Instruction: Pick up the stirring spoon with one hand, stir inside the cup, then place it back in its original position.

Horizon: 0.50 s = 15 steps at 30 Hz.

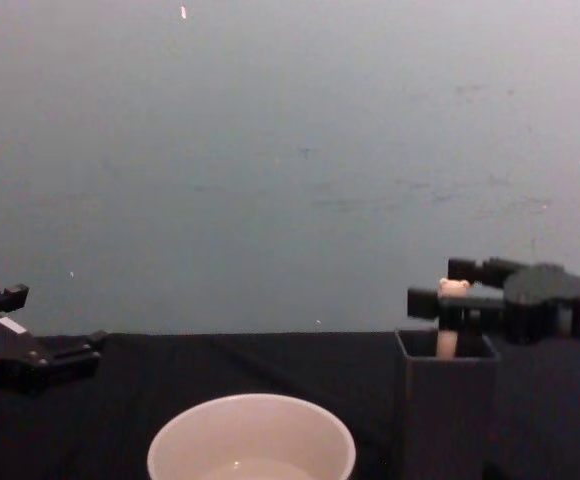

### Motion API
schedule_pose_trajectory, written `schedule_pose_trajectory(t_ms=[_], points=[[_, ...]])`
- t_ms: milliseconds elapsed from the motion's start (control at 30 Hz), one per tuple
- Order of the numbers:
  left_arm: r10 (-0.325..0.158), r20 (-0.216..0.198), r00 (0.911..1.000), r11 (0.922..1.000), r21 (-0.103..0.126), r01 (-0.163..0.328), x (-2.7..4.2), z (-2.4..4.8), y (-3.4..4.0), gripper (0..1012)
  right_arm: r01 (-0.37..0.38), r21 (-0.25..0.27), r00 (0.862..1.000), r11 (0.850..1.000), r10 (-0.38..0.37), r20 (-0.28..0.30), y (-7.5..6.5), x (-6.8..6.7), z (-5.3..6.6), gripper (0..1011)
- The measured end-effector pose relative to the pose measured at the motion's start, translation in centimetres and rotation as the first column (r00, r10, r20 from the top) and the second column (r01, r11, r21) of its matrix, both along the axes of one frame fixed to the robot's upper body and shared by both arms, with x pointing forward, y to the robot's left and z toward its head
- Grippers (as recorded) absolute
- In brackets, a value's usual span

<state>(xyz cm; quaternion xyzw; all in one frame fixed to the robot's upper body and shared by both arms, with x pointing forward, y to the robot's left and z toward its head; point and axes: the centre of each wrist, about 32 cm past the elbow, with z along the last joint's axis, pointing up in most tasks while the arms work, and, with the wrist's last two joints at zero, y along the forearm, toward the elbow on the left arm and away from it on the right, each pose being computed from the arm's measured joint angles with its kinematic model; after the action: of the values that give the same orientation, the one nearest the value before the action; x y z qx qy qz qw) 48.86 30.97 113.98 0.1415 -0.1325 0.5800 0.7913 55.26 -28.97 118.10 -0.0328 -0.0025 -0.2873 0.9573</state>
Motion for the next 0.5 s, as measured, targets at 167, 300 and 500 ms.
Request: schedule_pose_trajectory(t_ms=[167, 300, 500], points=[[0.000, 0.000, 1.0000, 1.0000, 0.000, 0.000, 0.00, 0.00, 0.00, 1001, 0.021, 0.030, 0.996, 0.999, -0.023, 0.083, -0.1, 0.5, 1.7, 1000], [0.000, 0.000, 1.0000, 1.0000, 0.000, 0.000, 0.00, 0.00, 0.00, 1001, 0.058, 0.063, 0.987, 0.996, -0.066, 0.149, -0.4, 0.8, 3.1, 1000], [0.000, 0.000, 1.0000, 1.0000, 0.000, 0.000, 0.00, 0.00, 0.00, 1001, 0.194, 0.083, 0.959, 0.977, -0.207, 0.191, -0.9, 0.4, 4.0, 1000]])
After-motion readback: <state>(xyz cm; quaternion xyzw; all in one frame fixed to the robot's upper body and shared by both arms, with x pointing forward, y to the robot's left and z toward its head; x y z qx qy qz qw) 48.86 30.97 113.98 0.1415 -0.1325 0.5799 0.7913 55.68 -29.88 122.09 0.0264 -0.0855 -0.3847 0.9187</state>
